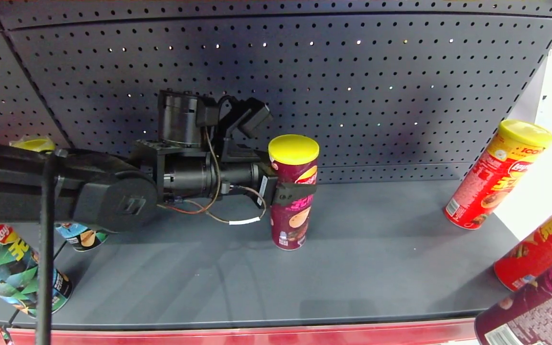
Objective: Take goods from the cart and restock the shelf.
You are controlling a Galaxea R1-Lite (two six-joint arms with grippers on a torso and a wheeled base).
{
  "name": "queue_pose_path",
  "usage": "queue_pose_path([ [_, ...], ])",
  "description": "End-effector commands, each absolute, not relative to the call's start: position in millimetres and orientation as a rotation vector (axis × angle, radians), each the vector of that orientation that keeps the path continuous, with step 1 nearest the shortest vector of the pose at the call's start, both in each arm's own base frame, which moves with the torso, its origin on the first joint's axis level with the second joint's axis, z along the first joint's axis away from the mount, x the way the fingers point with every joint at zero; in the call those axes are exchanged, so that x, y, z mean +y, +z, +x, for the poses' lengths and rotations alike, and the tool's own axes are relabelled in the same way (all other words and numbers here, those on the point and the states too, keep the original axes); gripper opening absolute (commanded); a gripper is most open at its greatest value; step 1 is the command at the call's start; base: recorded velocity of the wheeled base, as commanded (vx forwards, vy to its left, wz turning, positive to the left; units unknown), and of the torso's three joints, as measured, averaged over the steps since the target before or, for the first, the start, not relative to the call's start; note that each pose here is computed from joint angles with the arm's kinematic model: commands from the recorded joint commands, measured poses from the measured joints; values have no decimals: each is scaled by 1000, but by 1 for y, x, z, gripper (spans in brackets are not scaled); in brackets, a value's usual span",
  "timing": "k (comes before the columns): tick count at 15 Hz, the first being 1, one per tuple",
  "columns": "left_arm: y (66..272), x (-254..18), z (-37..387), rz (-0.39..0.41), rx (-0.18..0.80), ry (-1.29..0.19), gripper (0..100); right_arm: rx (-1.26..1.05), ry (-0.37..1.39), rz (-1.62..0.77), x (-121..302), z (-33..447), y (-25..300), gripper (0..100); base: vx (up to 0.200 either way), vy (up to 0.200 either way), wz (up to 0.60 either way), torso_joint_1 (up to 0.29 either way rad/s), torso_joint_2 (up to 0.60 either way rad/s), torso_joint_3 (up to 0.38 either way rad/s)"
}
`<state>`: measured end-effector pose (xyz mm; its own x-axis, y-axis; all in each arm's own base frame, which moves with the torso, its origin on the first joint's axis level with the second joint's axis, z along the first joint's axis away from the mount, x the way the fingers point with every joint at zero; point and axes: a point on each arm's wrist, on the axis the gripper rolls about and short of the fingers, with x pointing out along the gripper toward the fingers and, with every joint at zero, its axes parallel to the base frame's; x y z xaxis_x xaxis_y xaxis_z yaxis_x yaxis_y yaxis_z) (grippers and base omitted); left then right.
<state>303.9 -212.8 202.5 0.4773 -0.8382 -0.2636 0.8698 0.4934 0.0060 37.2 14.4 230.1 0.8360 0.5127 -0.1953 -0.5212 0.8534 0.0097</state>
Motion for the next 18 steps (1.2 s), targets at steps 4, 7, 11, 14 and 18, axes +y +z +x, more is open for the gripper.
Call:
queue_pose_path([
  [4,203,-223,301,146,237,-1045,100,199,548,-44,15,38,230,0,0,0,0,0,0,0],
  [7,210,-230,292,144,230,-964,100,197,547,-46,15,39,230,0,0,0,0,0,0,0],
  [11,210,-240,282,149,235,-908,100,188,542,-47,14,38,233,0,0,0,0,0,0,0],
  [14,208,-244,279,160,240,-865,100,182,535,-49,14,37,233,0,0,0,0,0,0,0],
  [18,208,-245,279,170,236,-816,100,181,533,-49,14,37,233,0,0,0,0,0,0,0],
])
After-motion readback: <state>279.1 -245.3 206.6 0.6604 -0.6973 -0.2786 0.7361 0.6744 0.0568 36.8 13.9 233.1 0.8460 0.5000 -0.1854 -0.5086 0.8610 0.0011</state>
